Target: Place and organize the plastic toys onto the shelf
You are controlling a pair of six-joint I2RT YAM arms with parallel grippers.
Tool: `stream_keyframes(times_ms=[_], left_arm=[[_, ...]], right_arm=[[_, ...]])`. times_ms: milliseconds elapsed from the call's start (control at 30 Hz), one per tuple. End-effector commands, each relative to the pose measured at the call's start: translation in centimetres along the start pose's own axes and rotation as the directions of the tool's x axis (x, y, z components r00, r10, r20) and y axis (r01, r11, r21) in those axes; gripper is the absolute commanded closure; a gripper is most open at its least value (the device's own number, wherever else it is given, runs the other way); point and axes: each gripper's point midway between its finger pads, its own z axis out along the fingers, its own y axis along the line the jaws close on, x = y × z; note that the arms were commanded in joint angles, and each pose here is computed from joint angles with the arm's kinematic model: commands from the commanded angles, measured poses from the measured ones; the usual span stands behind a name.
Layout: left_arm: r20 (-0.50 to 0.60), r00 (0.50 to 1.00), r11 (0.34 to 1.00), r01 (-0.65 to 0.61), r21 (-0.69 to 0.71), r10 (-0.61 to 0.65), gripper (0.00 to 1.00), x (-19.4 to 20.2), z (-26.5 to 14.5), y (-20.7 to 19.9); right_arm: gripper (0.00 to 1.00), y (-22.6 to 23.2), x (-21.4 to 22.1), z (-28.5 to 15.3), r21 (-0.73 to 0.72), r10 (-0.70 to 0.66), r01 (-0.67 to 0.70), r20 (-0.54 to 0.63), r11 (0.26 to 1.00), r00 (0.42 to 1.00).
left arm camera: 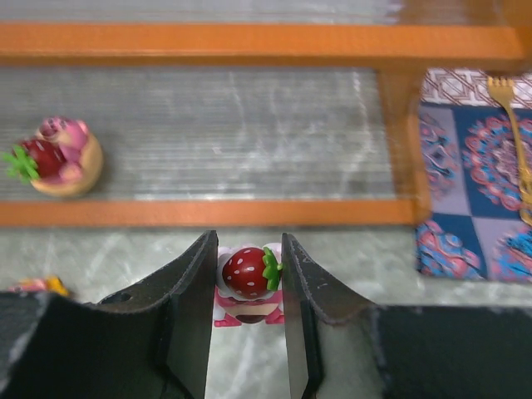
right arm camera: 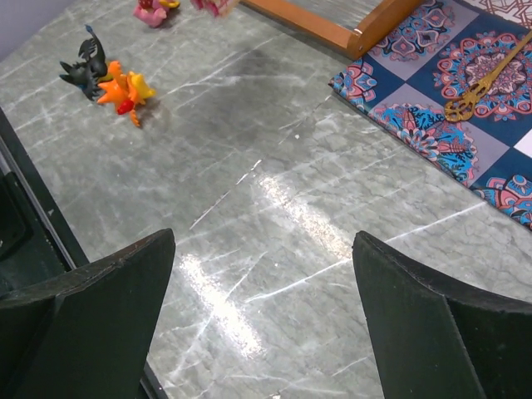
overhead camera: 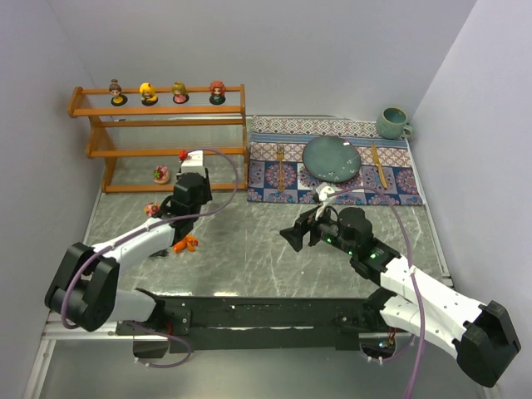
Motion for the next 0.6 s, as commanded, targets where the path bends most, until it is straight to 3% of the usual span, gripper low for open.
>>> stream_keyframes(times_ms=[0, 433, 567], left_arm=[[0.199, 0.98, 0.997, -0.017, 0.079, 0.001, 0.99, -4.8, 1.2, 0.6], [0.186, 0.982, 0.986, -0.046, 0.159, 0.016, 0.99, -3.4, 5.0, 5.4], [0.205, 0.979, 0.975, -0.06, 0.216, 0.015, 0.99, -3.7, 5.6, 4.8]], right_arm=[[0.05, -0.4, -0.9, -0.2, 0.02, -0.026, 0.025, 0.037, 0.999, 0.999], [0.05, -0.8, -0.2, 0.2, 0.035, -0.027, 0.027, -0.006, 0.999, 1.0], [0.05, -1.0, -0.1, 0.3, 0.045, -0.026, 0.027, -0.018, 0.999, 1.0]])
